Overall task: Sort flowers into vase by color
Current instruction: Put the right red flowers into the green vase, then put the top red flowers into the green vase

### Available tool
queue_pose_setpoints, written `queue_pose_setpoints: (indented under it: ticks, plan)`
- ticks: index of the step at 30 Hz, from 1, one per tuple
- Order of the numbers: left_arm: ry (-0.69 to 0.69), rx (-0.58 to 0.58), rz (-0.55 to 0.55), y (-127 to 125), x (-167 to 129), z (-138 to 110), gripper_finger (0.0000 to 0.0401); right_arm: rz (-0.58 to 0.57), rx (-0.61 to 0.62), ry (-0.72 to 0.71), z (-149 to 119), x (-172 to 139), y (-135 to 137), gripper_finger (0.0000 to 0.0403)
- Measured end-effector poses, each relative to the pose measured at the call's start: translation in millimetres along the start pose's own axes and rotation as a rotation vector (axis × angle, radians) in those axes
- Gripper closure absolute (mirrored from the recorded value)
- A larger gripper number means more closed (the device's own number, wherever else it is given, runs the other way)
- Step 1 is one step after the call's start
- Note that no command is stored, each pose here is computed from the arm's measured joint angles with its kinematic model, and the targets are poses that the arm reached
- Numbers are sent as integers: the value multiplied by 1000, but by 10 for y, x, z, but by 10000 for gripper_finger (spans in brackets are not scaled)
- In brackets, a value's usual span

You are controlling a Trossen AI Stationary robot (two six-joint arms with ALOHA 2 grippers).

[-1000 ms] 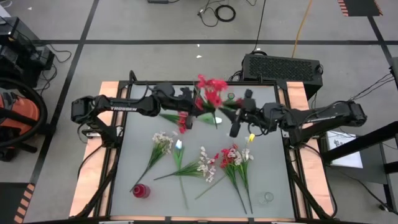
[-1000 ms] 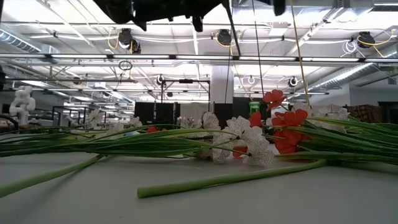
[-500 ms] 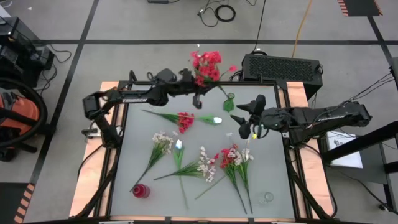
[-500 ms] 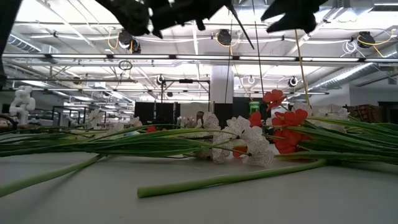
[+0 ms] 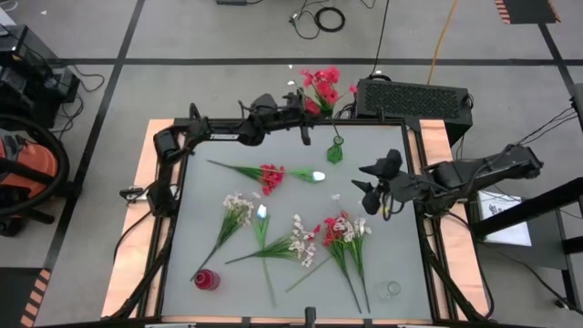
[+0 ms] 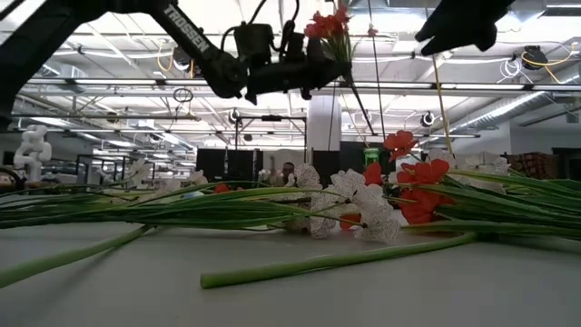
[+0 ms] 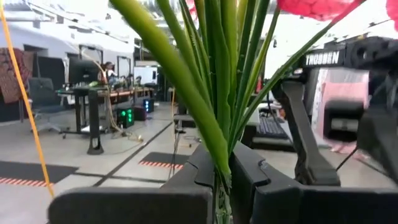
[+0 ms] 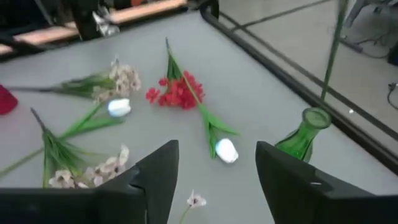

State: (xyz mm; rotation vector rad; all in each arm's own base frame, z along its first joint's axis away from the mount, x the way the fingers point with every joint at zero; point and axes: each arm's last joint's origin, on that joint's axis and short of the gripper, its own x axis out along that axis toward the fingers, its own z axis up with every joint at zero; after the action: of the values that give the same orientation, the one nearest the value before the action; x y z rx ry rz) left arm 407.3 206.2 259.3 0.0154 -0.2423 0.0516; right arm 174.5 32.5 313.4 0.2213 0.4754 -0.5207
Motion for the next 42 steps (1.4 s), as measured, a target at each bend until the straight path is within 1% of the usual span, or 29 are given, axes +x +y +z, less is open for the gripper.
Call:
queue_pose_setpoints:
  ticks: [5, 10, 13, 17, 20, 22, 26, 32, 37, 42]
  plan:
    - [23, -3, 23, 28, 9, -162, 383, 10, 5, -31, -7, -83, 13, 209]
    - [33, 24, 64, 43, 13, -236, 375, 22, 1, -31, -18, -95, 36, 213]
    - [38, 21, 82, 47, 15, -265, 374, 21, 2, -32, -16, -95, 35, 214]
    - [66, 8, 83, 10, 32, -314, 372, 4, -4, -43, -13, -94, 30, 214]
    - [91, -4, 69, -52, 57, -347, 359, 1, -7, -44, -13, -94, 29, 214]
    - [97, -8, 60, -88, 71, -357, 337, 1, -7, -44, -12, -93, 29, 214]
    - [153, -33, 62, -125, 79, -417, 274, 2, -7, -44, -12, -93, 29, 214]
    - [342, -130, 89, -129, 26, -548, 192, 2, 8, -44, -12, -93, 29, 214]
    - [467, -177, 103, -149, -48, -441, 138, 5, 15, -42, -13, -93, 30, 214]
    - [601, -201, 100, -236, -176, -151, 98, 7, 35, -38, -15, -93, 29, 214]
